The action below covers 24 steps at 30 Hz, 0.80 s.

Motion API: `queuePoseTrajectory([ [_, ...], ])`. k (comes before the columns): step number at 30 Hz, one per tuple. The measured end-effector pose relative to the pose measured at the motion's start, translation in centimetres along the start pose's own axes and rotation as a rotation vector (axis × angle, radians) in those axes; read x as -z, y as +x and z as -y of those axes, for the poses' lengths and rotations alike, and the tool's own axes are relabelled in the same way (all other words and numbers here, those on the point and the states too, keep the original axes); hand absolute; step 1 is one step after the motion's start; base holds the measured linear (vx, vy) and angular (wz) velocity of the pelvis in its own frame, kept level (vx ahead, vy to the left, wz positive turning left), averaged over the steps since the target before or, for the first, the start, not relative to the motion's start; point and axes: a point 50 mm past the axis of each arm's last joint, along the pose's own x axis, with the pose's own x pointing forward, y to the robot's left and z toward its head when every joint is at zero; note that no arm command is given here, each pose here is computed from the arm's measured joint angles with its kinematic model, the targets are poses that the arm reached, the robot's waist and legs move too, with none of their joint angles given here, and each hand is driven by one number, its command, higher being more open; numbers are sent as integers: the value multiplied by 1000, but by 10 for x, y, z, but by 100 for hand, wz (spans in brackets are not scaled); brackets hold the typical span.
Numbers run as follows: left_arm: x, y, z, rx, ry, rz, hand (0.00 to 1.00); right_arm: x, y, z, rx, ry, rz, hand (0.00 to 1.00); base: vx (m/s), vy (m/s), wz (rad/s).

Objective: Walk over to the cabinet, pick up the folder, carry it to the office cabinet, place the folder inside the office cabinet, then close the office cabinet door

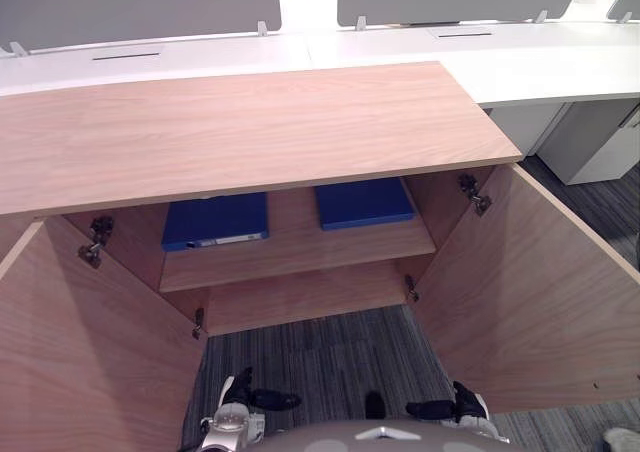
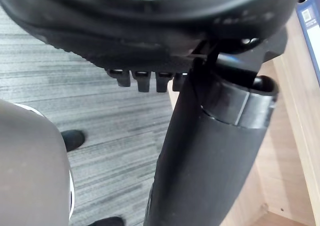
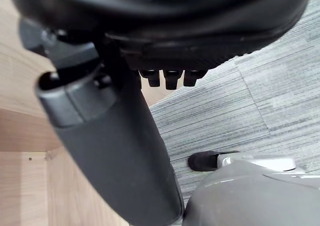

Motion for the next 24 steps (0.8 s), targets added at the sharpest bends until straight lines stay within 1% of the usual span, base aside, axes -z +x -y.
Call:
queuePoseTrajectory([
  [4, 0, 0, 0, 1, 0, 0, 100, 0, 0, 0, -4, -41, 1, 100, 0, 0, 0],
  [18, -1, 0, 0, -1, 0, 3, 100, 1, 1, -1, -5, -69, -8, 100, -8, 8, 5],
  [24, -2, 0, -1, -34, -25, 7, 100, 2, 1, -1, 0, -83, -11, 100, -20, 7, 13],
])
